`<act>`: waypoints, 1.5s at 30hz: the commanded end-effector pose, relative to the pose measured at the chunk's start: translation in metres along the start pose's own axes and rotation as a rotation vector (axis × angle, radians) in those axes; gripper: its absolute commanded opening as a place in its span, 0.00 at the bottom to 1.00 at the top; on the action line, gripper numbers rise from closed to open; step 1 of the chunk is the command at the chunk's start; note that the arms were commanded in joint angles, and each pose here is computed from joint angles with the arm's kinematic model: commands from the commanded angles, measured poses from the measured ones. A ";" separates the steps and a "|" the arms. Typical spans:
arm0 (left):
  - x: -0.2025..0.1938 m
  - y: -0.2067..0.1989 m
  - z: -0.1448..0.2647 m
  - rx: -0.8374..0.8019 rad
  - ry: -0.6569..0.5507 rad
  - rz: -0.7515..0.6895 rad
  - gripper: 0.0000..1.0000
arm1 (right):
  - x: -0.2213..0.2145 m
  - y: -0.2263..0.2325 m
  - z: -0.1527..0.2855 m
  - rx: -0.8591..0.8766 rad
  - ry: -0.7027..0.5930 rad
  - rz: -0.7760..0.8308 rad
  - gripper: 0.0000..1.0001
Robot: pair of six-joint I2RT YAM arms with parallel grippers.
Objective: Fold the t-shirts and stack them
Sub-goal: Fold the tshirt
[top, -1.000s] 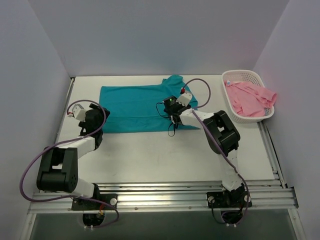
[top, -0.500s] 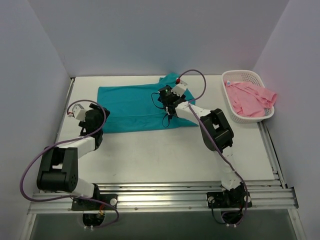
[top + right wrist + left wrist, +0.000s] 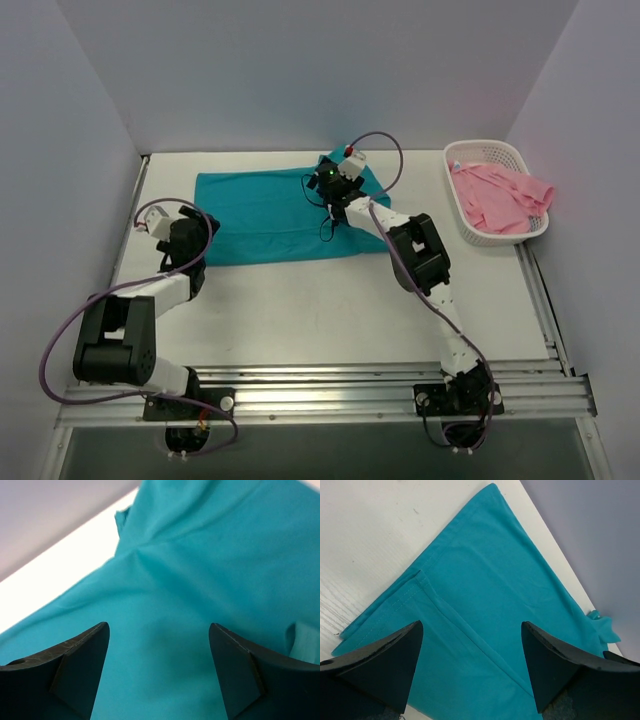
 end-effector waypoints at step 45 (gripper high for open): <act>0.035 -0.046 0.042 -0.182 -0.030 -0.004 0.87 | -0.019 -0.007 0.088 -0.004 0.136 -0.035 0.80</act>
Point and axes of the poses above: each gripper's point midway between its finger pads, its own z axis back along the fingers, its own y axis along the line the jaws close on, x = y × z, the point moved 5 cm from there along z, back along the fingers, and after that the axes turned 3 degrees about z, right-handed, at the moved point
